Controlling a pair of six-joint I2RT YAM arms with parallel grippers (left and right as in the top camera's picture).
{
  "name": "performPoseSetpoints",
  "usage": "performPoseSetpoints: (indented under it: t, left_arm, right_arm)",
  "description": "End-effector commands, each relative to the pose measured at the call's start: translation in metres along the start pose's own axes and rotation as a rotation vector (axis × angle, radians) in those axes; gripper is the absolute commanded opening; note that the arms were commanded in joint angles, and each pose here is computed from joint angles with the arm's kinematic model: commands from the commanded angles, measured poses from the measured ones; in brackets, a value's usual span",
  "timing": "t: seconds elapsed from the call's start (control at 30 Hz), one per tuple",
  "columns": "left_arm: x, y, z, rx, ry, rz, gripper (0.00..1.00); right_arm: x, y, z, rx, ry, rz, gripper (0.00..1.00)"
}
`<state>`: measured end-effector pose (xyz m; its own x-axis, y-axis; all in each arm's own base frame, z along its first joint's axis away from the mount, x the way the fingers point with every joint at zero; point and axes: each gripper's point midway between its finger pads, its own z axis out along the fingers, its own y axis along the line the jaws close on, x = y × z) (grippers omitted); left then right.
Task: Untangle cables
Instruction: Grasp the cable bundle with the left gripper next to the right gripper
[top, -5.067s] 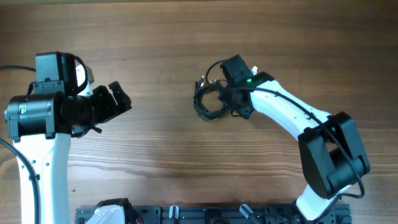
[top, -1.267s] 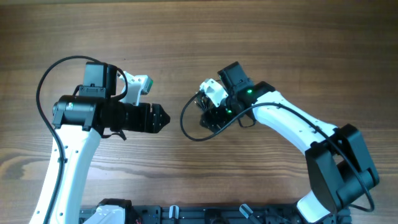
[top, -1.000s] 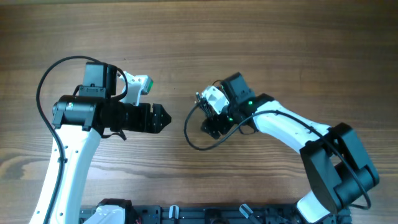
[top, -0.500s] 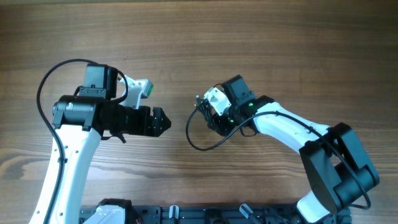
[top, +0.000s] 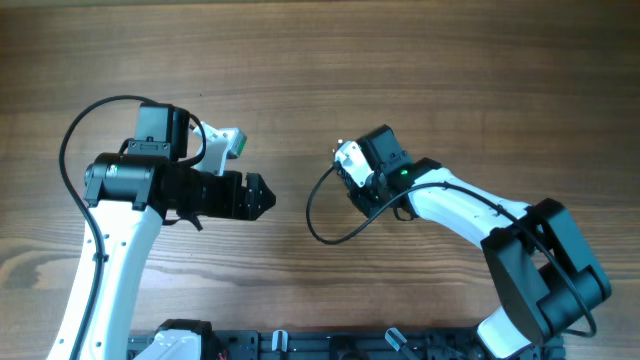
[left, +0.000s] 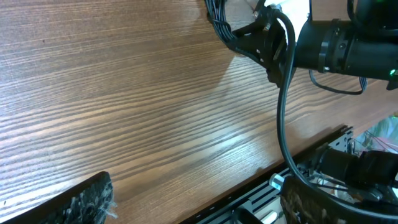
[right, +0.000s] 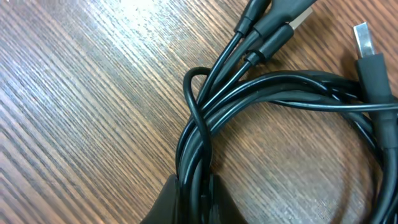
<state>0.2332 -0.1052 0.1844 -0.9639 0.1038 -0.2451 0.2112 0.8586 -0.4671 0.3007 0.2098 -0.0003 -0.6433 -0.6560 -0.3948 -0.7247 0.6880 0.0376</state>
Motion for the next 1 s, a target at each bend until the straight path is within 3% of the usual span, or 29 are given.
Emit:
performPoseSetpoints:
  t: [0.0, 0.13, 0.27, 0.37, 0.43, 0.53, 0.63, 0.87, 0.97]
  left_arm:
    - [-0.001, -0.004, 0.002, 0.022, -0.005, 0.012, 0.88]
    - [-0.002, -0.004, 0.002, 0.022, -0.011, 0.015, 0.84]
    - [-0.006, -0.019, 0.001, 0.113, -0.029, 0.026, 0.79]
    - [-0.015, -0.041, -0.003, 0.24, -0.065, 0.054, 0.71]
    - [-0.023, -0.052, -0.007, 0.302, -0.102, 0.084, 0.61]
    - [-0.036, -0.068, -0.015, 0.394, -0.159, 0.138, 0.56]
    - [-0.046, -0.073, -0.018, 0.418, -0.203, 0.166, 0.56]
    - [-0.089, -0.083, -0.029, 0.451, -0.314, -0.02, 0.55]
    - [-0.092, -0.099, -0.021, 0.428, -0.325, 0.01, 0.56]
  right_arm:
    - [-0.034, 0.02, -0.034, -0.114, -0.117, 0.058, 0.04]
    - [-0.11, 0.061, -0.145, -0.303, -0.478, -0.069, 0.04]
    - [-0.118, 0.071, -0.206, -0.29, -0.626, -0.13, 0.04]
    - [-0.119, 0.098, -0.229, -0.439, -0.683, -0.197, 0.04]
    - [-0.117, 0.108, -0.234, -0.503, -0.691, -0.217, 0.04]
    - [-0.117, 0.108, -0.235, -0.509, -0.689, -0.197, 0.04]
    - [-0.121, 0.101, -0.232, -0.464, -0.696, -0.185, 0.04]
    - [-0.13, 0.089, -0.233, -0.394, -0.722, -0.153, 0.04]
    - [-0.131, 0.089, -0.233, -0.396, -0.725, -0.15, 0.04]
